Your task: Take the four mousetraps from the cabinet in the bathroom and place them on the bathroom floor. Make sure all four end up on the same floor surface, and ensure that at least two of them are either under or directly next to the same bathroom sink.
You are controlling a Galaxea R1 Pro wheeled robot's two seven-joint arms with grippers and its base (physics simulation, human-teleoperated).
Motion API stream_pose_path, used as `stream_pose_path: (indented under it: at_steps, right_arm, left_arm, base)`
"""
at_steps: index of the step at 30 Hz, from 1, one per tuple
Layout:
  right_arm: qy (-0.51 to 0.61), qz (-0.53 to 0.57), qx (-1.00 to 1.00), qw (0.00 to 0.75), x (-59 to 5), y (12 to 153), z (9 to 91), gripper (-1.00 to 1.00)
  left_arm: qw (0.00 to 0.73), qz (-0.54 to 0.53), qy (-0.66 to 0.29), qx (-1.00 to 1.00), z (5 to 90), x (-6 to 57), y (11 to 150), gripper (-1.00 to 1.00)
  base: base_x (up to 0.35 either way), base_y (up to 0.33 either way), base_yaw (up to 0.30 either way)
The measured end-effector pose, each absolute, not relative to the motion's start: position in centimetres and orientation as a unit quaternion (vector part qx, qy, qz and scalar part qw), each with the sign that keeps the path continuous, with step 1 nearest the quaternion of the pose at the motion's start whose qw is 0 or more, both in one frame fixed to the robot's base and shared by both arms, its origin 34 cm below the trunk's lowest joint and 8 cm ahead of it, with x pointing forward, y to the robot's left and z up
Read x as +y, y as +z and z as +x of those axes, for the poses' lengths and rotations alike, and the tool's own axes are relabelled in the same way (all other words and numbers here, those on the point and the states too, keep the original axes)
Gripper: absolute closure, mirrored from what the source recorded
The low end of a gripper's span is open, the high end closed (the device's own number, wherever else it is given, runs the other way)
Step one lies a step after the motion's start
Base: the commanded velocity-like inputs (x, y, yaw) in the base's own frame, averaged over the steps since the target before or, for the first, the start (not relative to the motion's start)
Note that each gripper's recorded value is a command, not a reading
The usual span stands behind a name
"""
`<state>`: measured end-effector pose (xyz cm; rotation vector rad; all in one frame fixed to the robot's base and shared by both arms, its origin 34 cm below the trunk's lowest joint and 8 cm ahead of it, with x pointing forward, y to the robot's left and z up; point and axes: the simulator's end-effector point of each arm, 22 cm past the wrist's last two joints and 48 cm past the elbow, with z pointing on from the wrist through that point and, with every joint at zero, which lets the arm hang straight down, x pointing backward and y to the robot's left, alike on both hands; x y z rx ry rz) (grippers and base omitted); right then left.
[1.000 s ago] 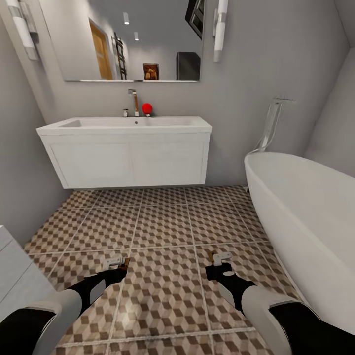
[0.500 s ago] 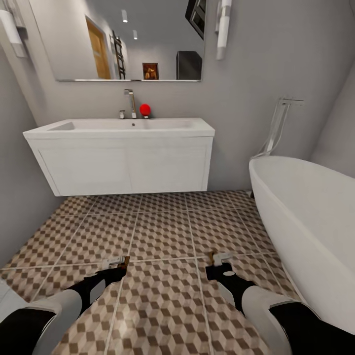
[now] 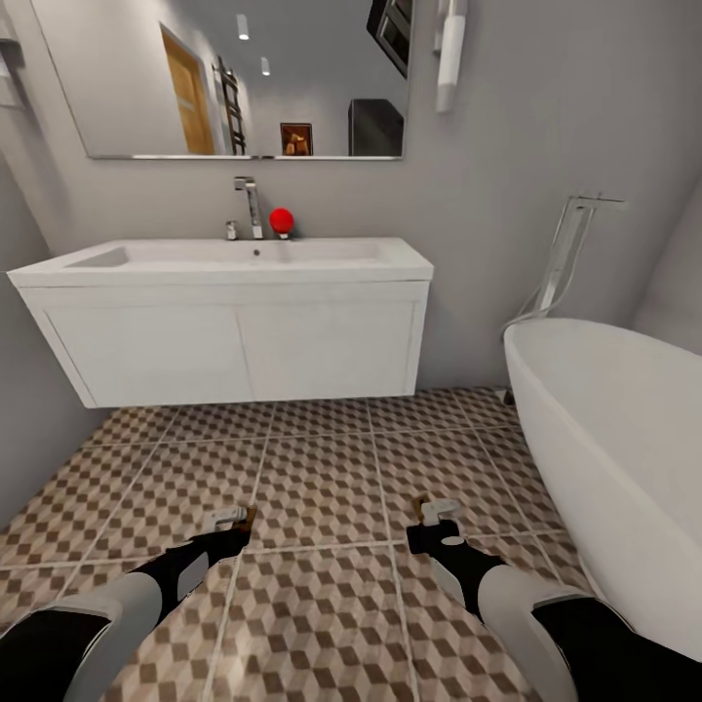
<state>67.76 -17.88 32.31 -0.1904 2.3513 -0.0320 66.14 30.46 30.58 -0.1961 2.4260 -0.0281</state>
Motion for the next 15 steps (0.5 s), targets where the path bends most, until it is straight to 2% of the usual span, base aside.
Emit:
stream_pose_path:
  at_steps: [8,15]
  right_arm:
    - [-0.013,-0.074,0.922,0.380,-17.92,32.26,67.72,1.00]
    - [-0.018,-0.072,0.923,0.377,-18.14,32.15,67.65,1.00]
  left_arm:
    - [0.346,-0.075,-0.011,0.935,66.12,30.48,30.56,1.00]
    - [0.346,-0.076,-0.011,0.935,66.09,30.47,30.50,1.00]
  base:
    - [0.308,0.000,0.000]
    - [0.077,0.000,0.000]
